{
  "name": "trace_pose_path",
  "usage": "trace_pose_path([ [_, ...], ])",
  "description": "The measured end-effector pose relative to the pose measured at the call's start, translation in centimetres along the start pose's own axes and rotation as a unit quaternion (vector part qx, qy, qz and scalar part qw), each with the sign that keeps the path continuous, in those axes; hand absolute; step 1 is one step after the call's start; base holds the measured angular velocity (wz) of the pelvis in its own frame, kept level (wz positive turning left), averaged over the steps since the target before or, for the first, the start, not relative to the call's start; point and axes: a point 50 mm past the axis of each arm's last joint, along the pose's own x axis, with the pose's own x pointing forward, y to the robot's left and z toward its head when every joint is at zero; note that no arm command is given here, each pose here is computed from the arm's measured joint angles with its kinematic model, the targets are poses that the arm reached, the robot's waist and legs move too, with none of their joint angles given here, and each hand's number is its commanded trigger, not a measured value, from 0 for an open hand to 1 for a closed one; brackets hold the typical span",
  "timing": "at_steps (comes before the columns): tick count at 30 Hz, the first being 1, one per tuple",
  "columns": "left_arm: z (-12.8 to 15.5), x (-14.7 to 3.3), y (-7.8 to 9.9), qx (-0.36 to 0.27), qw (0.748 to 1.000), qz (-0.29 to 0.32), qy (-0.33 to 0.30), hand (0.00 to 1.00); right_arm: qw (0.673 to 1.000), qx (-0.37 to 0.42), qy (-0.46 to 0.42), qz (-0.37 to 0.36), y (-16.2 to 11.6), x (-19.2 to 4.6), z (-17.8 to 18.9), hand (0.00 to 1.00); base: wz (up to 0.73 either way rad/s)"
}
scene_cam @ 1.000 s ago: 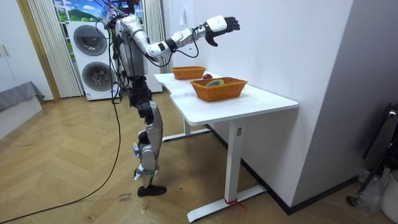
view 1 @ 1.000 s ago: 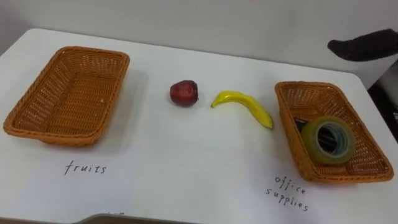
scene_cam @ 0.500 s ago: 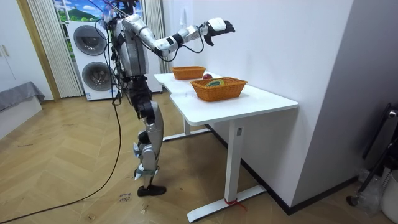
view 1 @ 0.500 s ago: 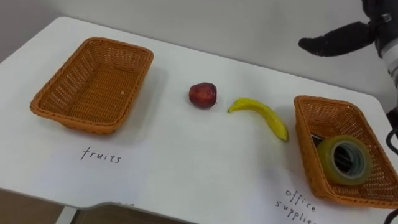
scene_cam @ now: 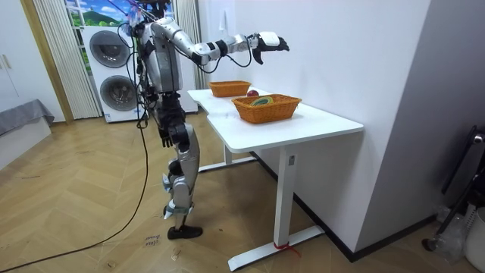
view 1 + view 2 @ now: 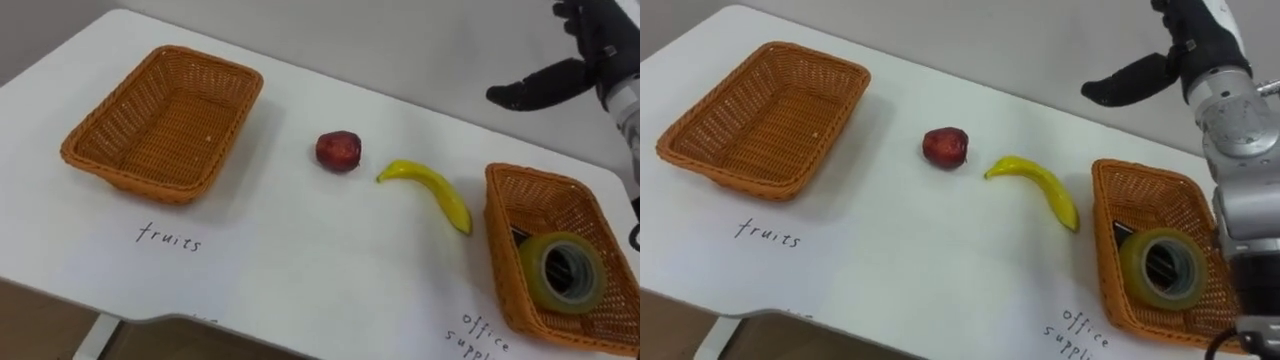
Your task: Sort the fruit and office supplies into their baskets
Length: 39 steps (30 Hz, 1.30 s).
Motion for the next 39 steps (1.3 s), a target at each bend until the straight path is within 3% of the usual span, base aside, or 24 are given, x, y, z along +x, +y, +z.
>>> trace_pose_path([
  [5,0.8,0.1,0.4,0.031,1.000,0.004,-0.005,0.00,0.999,0.002,0.022,0.026,1.2,0.3,-0.9,0.00,0.00],
  [24,2.7,0.4,-0.1,0.046,0.999,0.002,-0.024,0.00,0.993,-0.046,0.076,0.073,3.7,0.5,-3.3,0.00,0.01],
  [33,2.8,0.5,-0.3,0.043,0.999,0.001,-0.019,0.00,0.990,-0.057,0.104,0.070,3.4,1.4,-4.0,0.00,0.00],
  [39,4.4,0.6,-0.1,0.033,0.999,-0.005,-0.039,0.00,0.988,-0.081,0.114,0.070,3.7,2.5,-3.6,0.00,0.08],
])
